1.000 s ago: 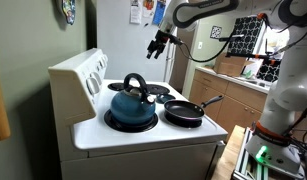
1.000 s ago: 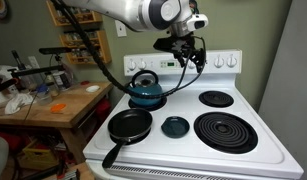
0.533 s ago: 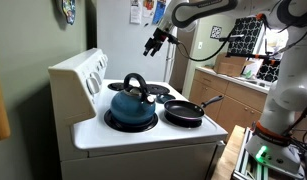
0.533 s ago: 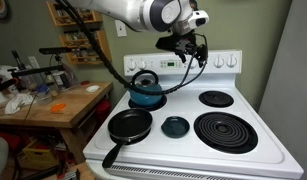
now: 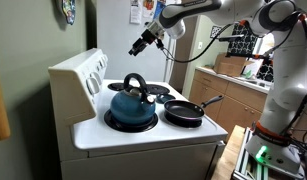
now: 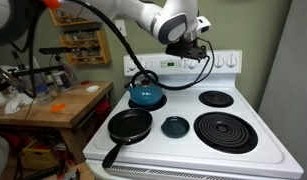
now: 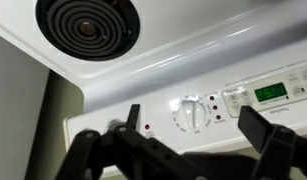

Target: Turn the third knob on the stove to the right

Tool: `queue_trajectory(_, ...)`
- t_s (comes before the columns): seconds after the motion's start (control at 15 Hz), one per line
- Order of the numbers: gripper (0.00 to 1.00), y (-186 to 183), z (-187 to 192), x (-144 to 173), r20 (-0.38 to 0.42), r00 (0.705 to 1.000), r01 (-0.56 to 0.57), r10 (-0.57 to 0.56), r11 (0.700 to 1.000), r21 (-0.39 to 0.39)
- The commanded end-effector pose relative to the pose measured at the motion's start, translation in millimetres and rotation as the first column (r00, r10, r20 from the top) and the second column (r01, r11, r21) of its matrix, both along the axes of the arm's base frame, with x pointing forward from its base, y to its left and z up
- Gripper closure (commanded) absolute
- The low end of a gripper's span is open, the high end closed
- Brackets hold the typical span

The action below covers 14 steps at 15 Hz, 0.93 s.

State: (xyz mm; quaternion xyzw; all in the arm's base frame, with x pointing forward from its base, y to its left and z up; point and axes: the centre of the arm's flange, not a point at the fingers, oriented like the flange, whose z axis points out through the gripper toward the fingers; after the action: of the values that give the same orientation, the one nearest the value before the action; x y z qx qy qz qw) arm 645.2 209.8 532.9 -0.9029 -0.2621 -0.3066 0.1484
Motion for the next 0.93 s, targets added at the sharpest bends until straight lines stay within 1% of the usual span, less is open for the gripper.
queue_trajectory(0.0,0.00,9.6,-6.9,39.8,-0.011,0.992,-0.125,0.126,0.992,0.029)
queue_trajectory(0.2,0.00,15.5,-12.2,62.2,-0.025,0.983,-0.182,0.182,0.983,0.021)
queue_trajectory(0.47,0.00,28.0,-17.6,87.9,-0.036,0.968,-0.245,0.247,0.969,0.035)
queue_trajectory(0.53,0.00,18.8,-18.3,59.9,-0.031,0.980,-0.195,0.196,0.980,0.028)
queue_trajectory(0.87,0.00,20.4,-18.7,63.7,-0.028,0.979,-0.199,0.200,0.979,0.033)
